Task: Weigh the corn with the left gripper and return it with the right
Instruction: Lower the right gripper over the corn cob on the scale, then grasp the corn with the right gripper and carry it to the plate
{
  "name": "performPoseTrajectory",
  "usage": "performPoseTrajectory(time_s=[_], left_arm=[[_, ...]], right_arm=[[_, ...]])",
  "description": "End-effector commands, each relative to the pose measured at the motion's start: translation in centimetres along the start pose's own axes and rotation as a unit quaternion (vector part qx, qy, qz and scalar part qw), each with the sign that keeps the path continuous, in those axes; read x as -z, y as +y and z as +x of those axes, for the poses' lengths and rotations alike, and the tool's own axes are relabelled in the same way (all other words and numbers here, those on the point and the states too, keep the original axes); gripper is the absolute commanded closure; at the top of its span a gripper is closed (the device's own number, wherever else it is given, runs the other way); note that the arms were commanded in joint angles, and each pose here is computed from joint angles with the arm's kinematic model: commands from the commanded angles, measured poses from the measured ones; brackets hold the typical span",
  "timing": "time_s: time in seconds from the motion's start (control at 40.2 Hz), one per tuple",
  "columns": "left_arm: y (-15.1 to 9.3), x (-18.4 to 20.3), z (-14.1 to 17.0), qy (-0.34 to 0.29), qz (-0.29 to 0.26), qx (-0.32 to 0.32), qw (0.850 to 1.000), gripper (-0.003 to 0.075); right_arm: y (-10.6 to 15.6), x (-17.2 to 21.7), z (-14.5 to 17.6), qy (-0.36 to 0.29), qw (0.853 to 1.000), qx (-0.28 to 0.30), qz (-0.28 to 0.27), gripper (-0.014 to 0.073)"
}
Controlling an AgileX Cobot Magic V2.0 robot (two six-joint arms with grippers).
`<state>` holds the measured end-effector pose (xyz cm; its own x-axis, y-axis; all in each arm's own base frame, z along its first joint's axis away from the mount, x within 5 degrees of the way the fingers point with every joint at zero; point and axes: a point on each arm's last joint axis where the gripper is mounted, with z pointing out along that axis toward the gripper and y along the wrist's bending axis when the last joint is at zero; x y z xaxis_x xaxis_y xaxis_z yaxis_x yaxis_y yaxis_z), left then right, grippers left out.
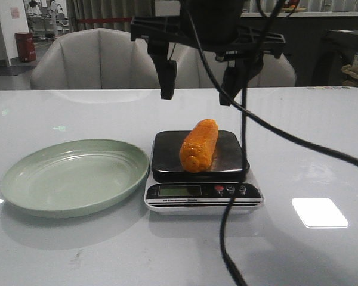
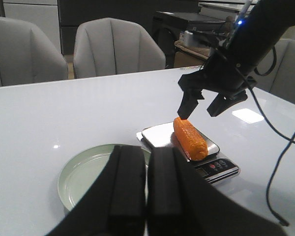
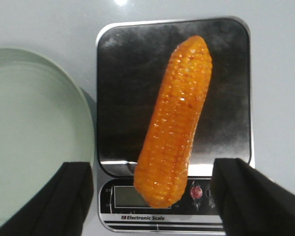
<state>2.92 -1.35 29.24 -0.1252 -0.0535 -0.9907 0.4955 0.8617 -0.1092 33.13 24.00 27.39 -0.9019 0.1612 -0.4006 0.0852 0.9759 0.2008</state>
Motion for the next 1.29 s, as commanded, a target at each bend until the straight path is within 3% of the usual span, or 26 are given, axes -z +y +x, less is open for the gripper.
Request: performPoseTrajectory(time_s=[0.0, 0.324, 0.373, 0.448, 0.523, 0.598, 0.822, 0.946, 1.095, 1.195, 1.27], left_arm=[[-0.2, 0.2, -1.4, -0.042, 0.008, 0.001, 0.999, 0.0589], [-0.2, 0.2, -1.4, -0.042, 0.008, 0.001, 0.999, 0.0589], [-0.2, 0.2, -1.4, -0.042, 0.008, 0.001, 0.999, 0.0589], [-0.2, 0.2, -1.4, -0.042, 0.008, 0.001, 0.999, 0.0589], [-0.2, 0.2, -1.4, -0.042, 0.008, 0.001, 0.999, 0.0589], [-0.2, 0.2, -1.4, -0.042, 0.008, 0.001, 0.999, 0.0589], [-0.2, 0.2, -1.4, -0.042, 0.008, 0.001, 0.999, 0.0589], [-0.2, 0.2, -1.4, -0.042, 0.008, 0.001, 0.999, 0.0589], [-0.2, 0.2, -1.4, -0.042, 0.008, 0.001, 0.999, 0.0588], [-0.2, 0.2, -1.4, -0.042, 0.008, 0.001, 0.999, 0.0589], [-0.2, 0.2, -1.4, -0.042, 0.008, 0.001, 0.999, 0.0589]], right_arm=[[0.3, 1.8, -1.2, -0.026, 0.999, -0.029, -0.002, 0.0], [1.0, -2.2, -0.3, 0.028, 0.998, -0.063, 0.006, 0.0002], [1.0, -2.8, -0.1, 0.034, 0.997, -0.063, 0.012, 0.0039], [1.0, -3.3, 0.1, 0.042, 0.997, -0.06, 0.015, 0.0157], [1.1, -3.3, 0.0, 0.04, 0.998, -0.056, 0.011, 0.0343], [1.6, -2.7, -0.4, 0.033, 0.998, -0.052, -0.007, 0.0475], [5.5, -0.2, 0.0, 0.021, 0.993, 0.061, -0.1, 0.0449], [8.1, -0.7, 1.9, 0.034, 0.983, 0.084, -0.161, 0.0448], [10.0, -2.9, 3.5, 0.035, 0.978, 0.092, -0.182, 0.044], [10.6, -4.1, 3.9, 0.031, 0.977, 0.088, -0.192, 0.0361], [10.9, -4.7, 4.1, 0.03, 0.976, 0.083, -0.199, 0.0235]])
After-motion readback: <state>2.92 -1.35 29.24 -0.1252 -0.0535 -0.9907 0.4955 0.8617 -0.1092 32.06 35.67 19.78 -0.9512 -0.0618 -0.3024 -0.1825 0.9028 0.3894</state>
